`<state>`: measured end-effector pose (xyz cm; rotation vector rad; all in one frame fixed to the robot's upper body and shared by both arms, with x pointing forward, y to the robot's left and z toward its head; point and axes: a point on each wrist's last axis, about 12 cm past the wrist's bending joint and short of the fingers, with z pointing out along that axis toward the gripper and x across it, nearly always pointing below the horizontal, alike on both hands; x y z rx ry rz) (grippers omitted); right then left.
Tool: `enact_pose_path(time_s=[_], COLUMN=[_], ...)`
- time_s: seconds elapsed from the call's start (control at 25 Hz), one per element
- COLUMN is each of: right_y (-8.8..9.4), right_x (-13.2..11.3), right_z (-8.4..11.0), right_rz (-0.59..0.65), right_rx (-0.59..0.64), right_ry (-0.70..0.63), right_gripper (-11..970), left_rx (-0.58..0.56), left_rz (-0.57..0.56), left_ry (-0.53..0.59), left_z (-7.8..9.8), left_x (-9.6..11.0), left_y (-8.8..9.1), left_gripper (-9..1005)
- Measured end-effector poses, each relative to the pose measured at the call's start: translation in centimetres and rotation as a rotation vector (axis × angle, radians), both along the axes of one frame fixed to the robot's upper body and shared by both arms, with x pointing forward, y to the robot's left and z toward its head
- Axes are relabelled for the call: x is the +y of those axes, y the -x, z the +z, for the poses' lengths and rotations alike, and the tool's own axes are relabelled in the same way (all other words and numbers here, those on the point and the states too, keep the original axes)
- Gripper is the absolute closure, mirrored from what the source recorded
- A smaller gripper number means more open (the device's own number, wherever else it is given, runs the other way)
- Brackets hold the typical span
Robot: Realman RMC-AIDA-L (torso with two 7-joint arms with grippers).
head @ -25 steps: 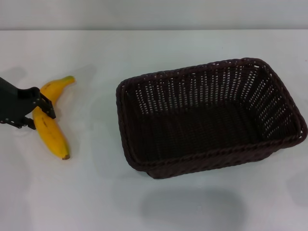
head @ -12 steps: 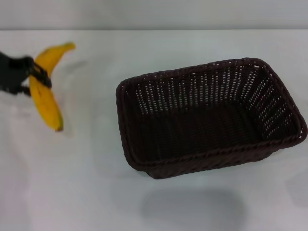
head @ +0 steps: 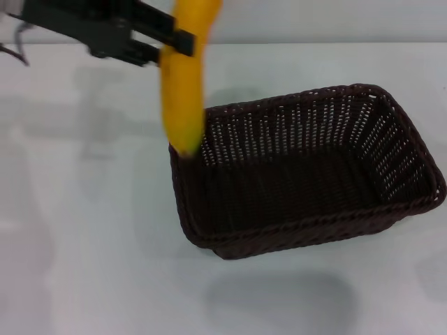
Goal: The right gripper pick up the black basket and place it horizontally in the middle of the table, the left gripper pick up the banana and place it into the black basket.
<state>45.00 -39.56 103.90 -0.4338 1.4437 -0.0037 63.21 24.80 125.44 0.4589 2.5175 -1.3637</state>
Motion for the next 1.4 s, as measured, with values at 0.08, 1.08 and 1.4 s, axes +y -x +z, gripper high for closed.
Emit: enact_pose_path(time_s=[0.08, 1.08, 1.4], right_y=[0.0, 1.8, 1.2], right_x=[0.1, -0.1, -0.9], right_z=[0.1, 0.2, 0.3], right_rz=[0.007, 0.024, -0.029], right_rx=[-0.01, -0.03, 0.003], right_ry=[-0.003, -0.051, -0.132], right_gripper=[260, 252, 249], left_rx=[-0.018, -0.528, -0.964], left_rz=[-0.065, -0.099, 0.176], left_ry=[-0.012, -0.016, -0.005], left_z=[-0.3, -1.7, -6.4], left_x=[-1.5, -1.5, 6.1], left_y=[0.2, 0.3, 4.6], left_gripper=[429, 213, 113])
